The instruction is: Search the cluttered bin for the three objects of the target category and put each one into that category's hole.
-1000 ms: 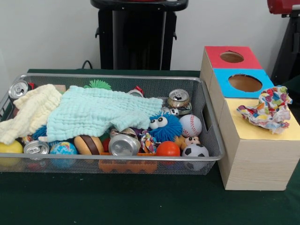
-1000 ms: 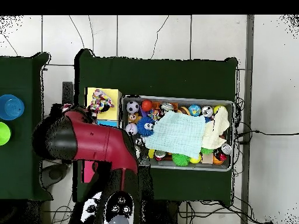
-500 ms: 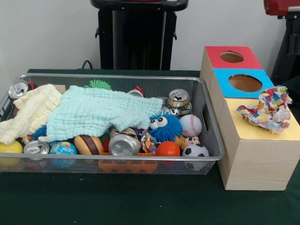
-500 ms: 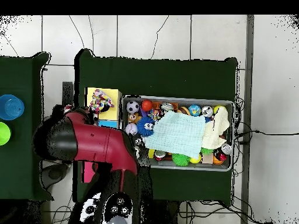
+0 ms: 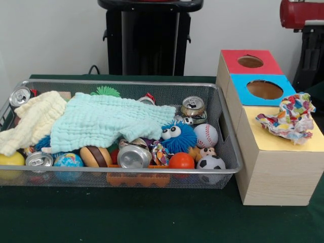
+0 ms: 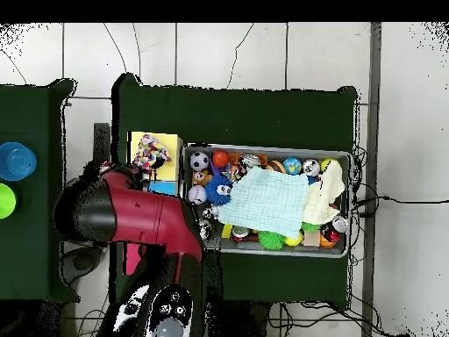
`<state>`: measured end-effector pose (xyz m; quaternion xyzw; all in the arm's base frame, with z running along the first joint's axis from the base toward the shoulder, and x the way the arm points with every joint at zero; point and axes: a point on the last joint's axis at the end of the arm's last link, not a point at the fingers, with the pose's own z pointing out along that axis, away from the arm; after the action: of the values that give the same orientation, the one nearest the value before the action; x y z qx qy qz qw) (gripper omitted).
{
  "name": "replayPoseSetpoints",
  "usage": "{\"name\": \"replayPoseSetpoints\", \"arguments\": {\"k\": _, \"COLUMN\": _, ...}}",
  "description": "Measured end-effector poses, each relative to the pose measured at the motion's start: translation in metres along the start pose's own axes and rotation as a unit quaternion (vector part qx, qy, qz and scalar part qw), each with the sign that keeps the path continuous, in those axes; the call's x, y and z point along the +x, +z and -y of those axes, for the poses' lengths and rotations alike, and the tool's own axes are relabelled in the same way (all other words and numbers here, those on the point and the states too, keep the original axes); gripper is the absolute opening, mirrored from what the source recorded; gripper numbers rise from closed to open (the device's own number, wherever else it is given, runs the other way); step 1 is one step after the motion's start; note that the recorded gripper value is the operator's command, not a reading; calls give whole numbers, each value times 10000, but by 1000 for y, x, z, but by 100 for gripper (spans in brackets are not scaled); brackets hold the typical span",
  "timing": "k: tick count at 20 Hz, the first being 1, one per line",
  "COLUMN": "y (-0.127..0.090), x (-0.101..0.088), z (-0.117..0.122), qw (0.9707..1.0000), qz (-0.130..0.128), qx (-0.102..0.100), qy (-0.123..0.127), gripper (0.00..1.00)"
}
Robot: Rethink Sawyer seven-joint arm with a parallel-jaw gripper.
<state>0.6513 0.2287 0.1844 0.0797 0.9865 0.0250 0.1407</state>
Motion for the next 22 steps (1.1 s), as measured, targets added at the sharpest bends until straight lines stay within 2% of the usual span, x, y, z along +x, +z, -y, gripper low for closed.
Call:
{"name": "replayPoseSetpoints", "arguments": {"k": 5, "y": 12, "x": 3, "z": 2, "qw": 9999, "qz": 119, "qx": 94, "qy": -32, "gripper": 0}}
{"name": "replayPoseSetpoints", "arguments": {"k": 11, "y": 28, "x": 7, "z": 4, "qw": 9982, "qz": 509, "qx": 271, "qy": -133, "gripper": 0}}
{"name": "replayPoseSetpoints", "arguments": {"k": 14, "y": 36, "x": 12, "z": 3, "qw": 9960, "qz": 787, "qx": 376, "qy": -219, "gripper": 0}}
{"name": "replayPoseSetpoints", "arguments": {"k": 22, "y": 54, "x": 26, "z": 7, "qw": 9929, "qz": 1070, "qx": 490, "qy": -199, "gripper": 0}}
